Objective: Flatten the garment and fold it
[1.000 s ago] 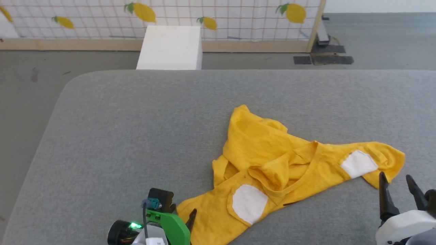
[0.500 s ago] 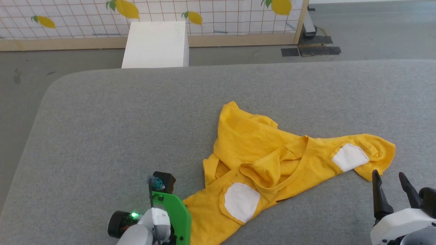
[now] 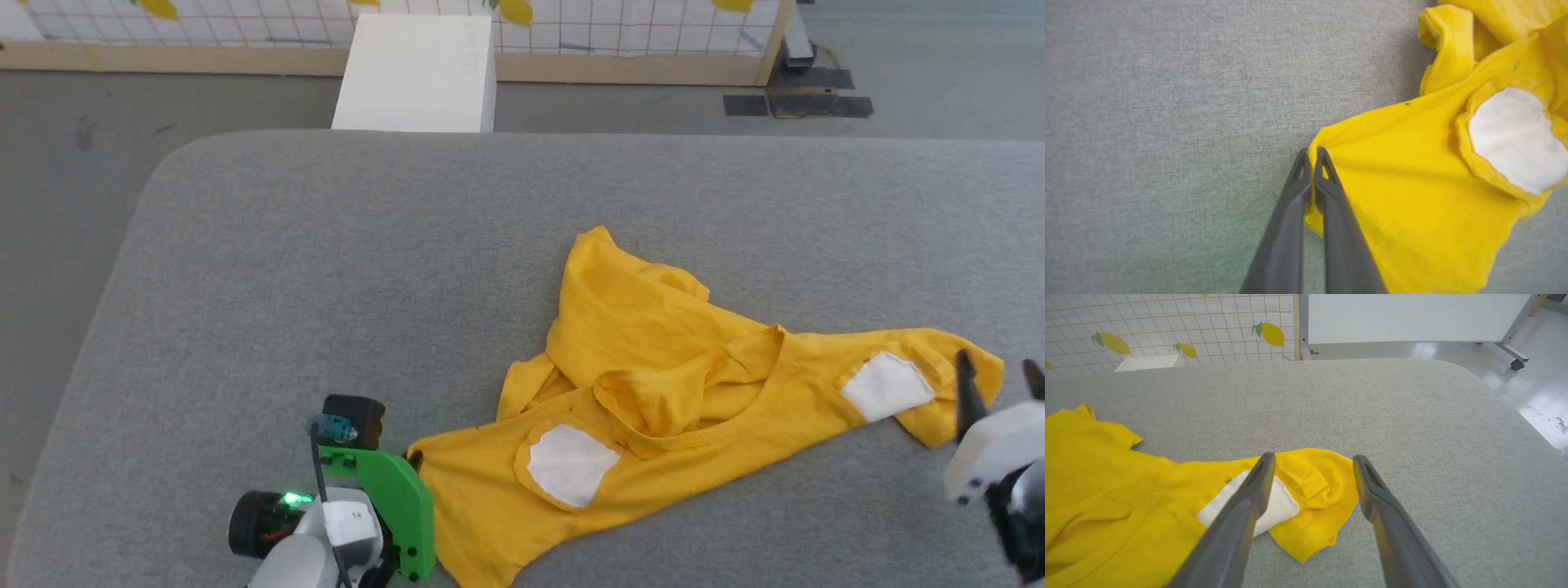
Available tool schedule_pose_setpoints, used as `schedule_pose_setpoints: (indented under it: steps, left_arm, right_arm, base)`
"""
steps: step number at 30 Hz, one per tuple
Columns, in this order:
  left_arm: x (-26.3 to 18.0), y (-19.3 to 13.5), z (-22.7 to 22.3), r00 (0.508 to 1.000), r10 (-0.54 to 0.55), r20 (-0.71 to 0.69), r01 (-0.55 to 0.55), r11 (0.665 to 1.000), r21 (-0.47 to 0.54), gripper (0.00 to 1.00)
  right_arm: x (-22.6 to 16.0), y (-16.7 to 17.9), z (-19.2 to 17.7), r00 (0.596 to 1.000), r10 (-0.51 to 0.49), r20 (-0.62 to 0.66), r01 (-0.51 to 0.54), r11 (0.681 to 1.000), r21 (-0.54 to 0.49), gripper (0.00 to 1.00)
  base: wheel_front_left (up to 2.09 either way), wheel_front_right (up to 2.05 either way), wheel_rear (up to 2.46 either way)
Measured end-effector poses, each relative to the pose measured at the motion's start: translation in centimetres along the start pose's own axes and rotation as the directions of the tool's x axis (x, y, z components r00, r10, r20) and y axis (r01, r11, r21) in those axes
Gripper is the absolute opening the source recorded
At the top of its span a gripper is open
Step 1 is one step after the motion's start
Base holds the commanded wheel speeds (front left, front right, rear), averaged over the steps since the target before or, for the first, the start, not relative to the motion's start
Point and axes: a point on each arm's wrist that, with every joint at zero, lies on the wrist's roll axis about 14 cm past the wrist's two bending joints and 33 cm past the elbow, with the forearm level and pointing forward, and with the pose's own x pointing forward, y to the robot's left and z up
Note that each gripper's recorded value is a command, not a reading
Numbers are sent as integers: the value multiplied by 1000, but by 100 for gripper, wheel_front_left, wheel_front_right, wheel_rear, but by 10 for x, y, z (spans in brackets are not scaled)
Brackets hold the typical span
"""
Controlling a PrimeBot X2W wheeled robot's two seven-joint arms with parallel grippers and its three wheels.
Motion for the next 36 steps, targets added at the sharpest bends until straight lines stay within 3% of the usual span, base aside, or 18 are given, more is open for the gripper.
schedule_pose_setpoints:
  steps: [5, 10, 17, 18, 21, 22, 27, 32, 36]
  left_arm:
    - [-1, 14, 3, 999, 36, 25, -36, 999, -20, 0]
    - [3, 21, 2, 999, 50, 21, -50, 998, -29, 0]
    - [10, 27, 0, 998, 59, 9, -58, 998, -36, 0]
    - [11, 27, 0, 998, 58, 7, -58, 998, -36, 0]
    - [13, 27, 0, 998, 56, 4, -55, 998, -35, 0]
    - [13, 26, 0, 999, 54, 4, -53, 998, -34, 0]
    - [13, 24, 3, 999, 46, 14, -46, 999, -17, 0]
    - [8, 18, 20, 996, 18, 91, -18, 1000, 5, 0]
    - [1, 11, 72, 968, -46, 248, 45, 999, 12, 0]
  right_arm:
    - [35, -22, -15, 985, -61, -160, 71, 996, 60, 100]
    - [52, -28, -52, 926, -74, -371, 121, 987, 105, 100]
    - [67, -24, -68, 870, -91, -485, 147, 986, 79, 100]
    - [68, -24, -72, 854, -93, -511, 148, 987, 67, 65]
    - [69, -23, -72, 836, -101, -539, 147, 988, 42, 12]
    - [69, -22, -70, 835, -100, -542, 146, 988, 43, 2]
    - [67, -21, -63, 837, -101, -538, 130, 991, 17, 0]
    - [68, -21, -34, 888, -91, -450, 112, 994, 19, 0]
    - [68, -30, 4, 936, -84, -341, 97, 995, 24, 0]
  base:
    - [0, 0, 0]
    - [0, 0, 0]
    - [0, 0, 0]
    - [0, 0, 0]
    - [0, 0, 0]
    - [0, 0, 0]
    - [0, 0, 0]
    - [0, 0, 0]
    - [0, 0, 0]
